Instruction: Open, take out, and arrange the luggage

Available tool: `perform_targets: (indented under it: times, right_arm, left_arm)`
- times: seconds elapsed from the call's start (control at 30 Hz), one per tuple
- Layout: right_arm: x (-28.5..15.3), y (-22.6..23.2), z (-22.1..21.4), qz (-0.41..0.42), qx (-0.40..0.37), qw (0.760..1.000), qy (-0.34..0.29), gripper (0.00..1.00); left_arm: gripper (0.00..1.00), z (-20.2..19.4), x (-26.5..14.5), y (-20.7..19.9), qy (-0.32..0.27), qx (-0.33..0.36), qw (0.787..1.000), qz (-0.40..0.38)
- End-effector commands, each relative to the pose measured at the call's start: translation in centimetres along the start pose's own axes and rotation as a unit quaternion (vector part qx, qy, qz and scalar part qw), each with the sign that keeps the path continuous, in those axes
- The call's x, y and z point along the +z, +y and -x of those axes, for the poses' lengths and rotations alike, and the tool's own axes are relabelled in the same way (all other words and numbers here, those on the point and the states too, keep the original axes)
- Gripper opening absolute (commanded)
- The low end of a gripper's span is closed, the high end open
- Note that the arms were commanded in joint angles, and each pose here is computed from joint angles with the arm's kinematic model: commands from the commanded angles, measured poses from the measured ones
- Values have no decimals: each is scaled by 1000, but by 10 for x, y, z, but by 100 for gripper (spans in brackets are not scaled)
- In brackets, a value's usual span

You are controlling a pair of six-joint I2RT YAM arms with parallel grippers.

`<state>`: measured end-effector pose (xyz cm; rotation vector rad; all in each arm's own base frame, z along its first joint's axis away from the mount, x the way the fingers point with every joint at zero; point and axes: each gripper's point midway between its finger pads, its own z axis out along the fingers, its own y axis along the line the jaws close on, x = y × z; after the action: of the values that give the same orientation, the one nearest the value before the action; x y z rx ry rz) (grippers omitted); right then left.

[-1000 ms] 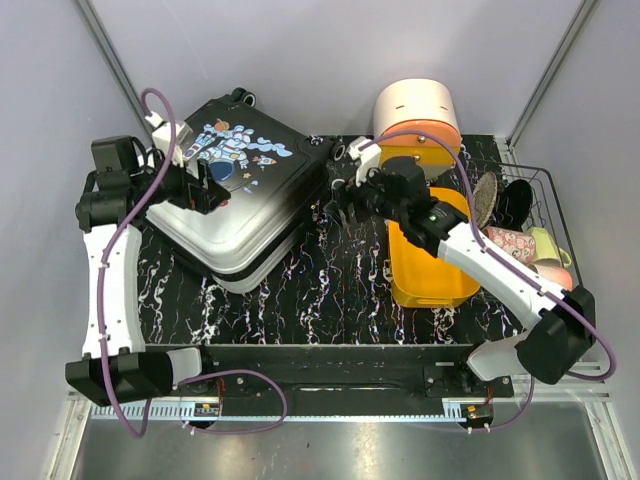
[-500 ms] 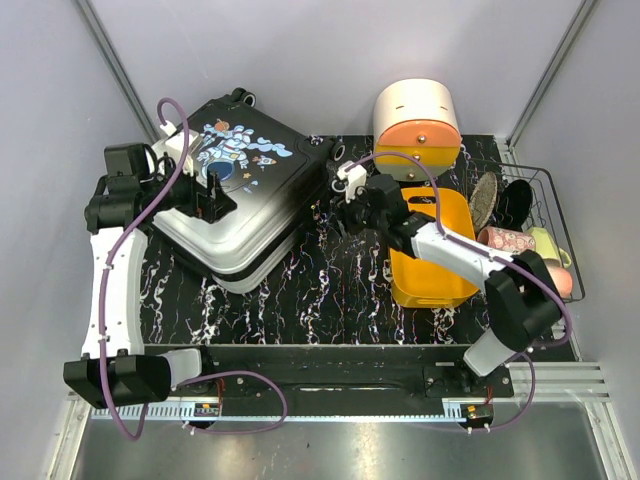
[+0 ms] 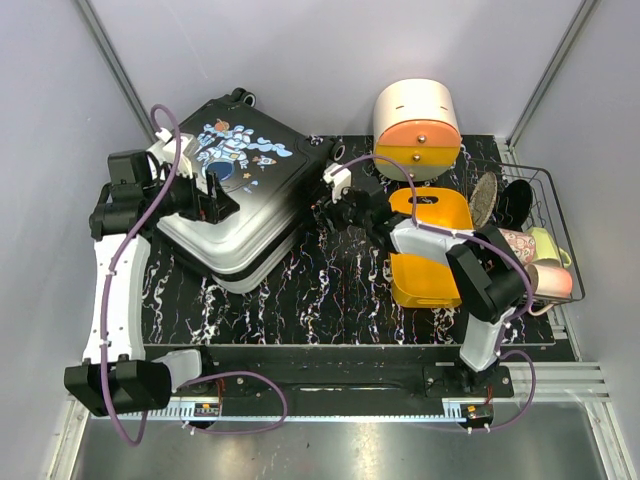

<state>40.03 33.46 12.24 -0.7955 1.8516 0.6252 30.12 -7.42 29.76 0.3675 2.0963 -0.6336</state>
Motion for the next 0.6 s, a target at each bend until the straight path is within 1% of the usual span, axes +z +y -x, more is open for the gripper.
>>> perform_targets:
  times: [0.0,0.2,0.3,0.33,0.37,0.5,0.57]
  right_arm:
    - [13,-15,48,-26,-37,996,-75,48]
    - [26,-21,46,-29,-43,995,-79,45]
    - [31,-21,41,-27,-48,995,-78,43]
    - [32,-21,41,-28,-49,995,-78,40]
    - [33,-22,38,-28,-48,996,-76,38]
    - [34,-23,36,-30,-53,995,-75,21]
    - [32,-25,38,-39,-54,995,-79,5]
  left_arm:
    - [94,15,-6,-6,-45,-17,999,8]
    - [94,6,-9,0,-48,-59,997,24]
    - [93,1,-15,10,-58,-109,992,30]
    - [93,4,-19,15,-70,-138,988,30]
    - [93,-3,-20,17,-72,-157,984,29]
    - [93,-12,-30,28,-94,-214,971,40]
    - [94,-21,-38,38,-100,-236,964,67]
